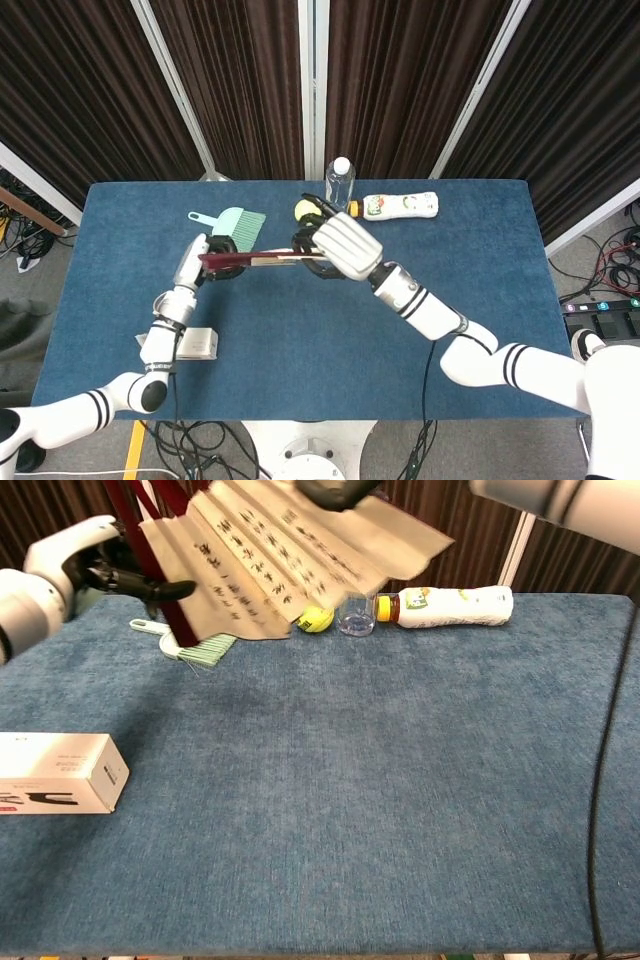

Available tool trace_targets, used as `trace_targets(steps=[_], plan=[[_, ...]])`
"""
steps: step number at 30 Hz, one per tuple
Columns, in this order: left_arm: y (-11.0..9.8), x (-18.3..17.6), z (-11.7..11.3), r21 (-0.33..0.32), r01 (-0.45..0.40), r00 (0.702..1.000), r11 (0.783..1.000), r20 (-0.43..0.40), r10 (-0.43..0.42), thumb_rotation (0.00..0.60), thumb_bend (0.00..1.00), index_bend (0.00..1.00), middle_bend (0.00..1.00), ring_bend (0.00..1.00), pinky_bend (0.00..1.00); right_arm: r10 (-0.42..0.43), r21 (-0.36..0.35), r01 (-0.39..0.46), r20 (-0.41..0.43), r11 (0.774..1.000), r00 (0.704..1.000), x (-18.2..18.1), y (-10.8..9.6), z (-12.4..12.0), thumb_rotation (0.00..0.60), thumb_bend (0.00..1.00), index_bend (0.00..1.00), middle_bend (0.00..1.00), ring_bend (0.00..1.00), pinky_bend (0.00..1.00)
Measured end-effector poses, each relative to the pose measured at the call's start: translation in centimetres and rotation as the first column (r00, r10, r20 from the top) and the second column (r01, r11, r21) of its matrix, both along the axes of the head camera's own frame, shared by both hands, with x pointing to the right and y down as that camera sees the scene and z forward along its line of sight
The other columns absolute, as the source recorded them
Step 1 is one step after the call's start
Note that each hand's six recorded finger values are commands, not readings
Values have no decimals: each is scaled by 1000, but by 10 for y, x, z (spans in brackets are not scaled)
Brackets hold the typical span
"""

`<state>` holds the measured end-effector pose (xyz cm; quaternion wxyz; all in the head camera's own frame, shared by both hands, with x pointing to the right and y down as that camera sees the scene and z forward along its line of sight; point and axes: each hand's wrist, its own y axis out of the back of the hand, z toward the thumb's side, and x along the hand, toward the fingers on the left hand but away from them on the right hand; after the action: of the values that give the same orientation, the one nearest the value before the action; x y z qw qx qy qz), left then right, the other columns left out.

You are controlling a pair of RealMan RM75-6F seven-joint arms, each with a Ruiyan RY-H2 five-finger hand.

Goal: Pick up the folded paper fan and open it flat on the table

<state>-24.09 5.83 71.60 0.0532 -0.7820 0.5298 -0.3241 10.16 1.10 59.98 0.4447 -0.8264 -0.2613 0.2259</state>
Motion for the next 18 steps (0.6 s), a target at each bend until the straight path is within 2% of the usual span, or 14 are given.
trace_targets(steps=[3, 5, 9, 13, 18], plan=[[-1, -12, -6, 50, -38, 992, 998, 125, 32, 600, 338, 715, 710, 637, 625, -14, 69, 17, -35, 998, 999, 17, 9, -2, 600, 649, 743, 574, 279, 0], [-2, -19, -10, 90, -74, 974, 993, 222, 52, 600, 337, 711, 704, 635, 623, -25, 124, 33, -67, 992, 997, 28, 16, -3, 600, 649, 743, 577, 279, 0], [1, -29, -20, 159, -157, 913, 975, 400, 82, 600, 338, 698, 697, 634, 622, -32, 225, 65, -147, 972, 989, 47, 28, -2, 600, 650, 743, 580, 279, 0], [9, -28, -26, 201, -273, 814, 941, 569, 114, 600, 338, 692, 691, 633, 621, -26, 308, 105, -249, 945, 968, 67, 47, 3, 600, 660, 743, 580, 279, 0], [22, -16, -29, 216, -402, 691, 890, 709, 140, 600, 338, 667, 684, 633, 621, 0, 356, 131, -345, 925, 939, 86, 72, 10, 600, 661, 739, 580, 270, 0]])
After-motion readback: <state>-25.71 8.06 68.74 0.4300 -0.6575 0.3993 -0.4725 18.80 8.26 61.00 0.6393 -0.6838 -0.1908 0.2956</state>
